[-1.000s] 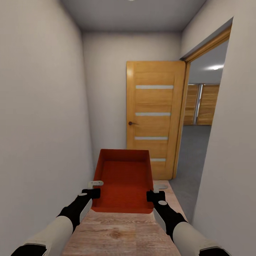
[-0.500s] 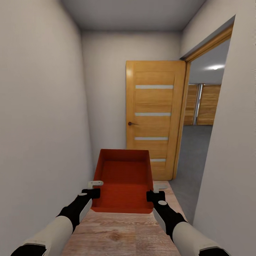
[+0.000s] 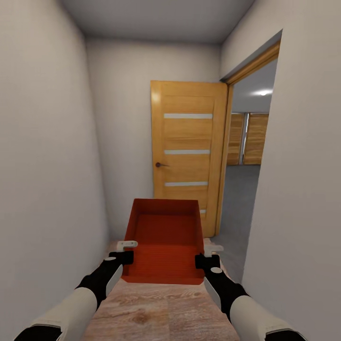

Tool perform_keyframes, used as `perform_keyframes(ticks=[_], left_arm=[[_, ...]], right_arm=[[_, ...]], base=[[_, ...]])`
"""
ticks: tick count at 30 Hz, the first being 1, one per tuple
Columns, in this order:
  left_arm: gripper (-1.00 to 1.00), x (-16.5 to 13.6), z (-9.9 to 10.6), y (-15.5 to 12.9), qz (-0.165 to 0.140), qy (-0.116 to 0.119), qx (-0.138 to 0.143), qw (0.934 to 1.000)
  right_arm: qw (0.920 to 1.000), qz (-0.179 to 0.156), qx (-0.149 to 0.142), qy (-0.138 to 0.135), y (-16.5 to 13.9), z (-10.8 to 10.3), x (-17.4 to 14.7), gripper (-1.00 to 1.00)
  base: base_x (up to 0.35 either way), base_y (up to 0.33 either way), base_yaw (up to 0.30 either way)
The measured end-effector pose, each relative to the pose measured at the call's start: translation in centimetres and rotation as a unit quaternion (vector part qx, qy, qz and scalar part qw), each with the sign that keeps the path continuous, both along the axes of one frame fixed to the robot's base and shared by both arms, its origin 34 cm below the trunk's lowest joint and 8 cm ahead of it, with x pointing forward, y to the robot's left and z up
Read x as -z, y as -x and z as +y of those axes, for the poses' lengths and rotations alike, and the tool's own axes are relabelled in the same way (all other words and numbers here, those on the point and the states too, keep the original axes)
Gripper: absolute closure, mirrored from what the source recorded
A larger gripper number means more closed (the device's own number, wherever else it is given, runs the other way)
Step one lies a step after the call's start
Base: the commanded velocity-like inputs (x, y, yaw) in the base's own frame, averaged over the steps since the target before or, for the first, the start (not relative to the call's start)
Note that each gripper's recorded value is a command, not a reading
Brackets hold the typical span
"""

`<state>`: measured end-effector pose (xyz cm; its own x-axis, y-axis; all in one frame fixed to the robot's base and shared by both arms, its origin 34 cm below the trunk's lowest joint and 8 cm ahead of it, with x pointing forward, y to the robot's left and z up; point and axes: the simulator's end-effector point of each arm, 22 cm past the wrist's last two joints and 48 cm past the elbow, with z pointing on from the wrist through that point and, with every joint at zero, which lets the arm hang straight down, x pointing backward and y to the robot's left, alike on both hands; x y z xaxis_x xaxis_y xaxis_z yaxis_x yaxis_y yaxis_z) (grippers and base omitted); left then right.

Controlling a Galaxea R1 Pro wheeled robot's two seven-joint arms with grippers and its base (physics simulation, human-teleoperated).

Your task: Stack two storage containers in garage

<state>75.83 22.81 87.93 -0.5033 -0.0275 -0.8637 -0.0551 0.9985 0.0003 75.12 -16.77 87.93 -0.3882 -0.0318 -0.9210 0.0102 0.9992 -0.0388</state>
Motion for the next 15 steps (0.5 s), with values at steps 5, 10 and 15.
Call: perform_keyframes(ticks=[5,10,15], left_arm=[[1.00,0.03,-0.05,0.04,-0.001,0.001,0.000,1.0000],[1.00,0.04,-0.04,0.05,-0.001,0.001,-0.001,1.0000],[1.00,0.03,-0.04,0.04,-0.001,0.002,-0.001,1.0000]], right_arm=[[1.0000,0.000,0.000,0.001,0.02,-0.04,-0.02,1.00],[1.0000,0.000,0.000,0.001,0.02,-0.04,-0.04,1.00],[1.0000,-0.001,0.000,0.001,0.01,-0.04,-0.06,1.00]], base=[[0.139,0.132,-0.247],[0.219,0.229,-0.247],[0.227,0.238,-0.247]])
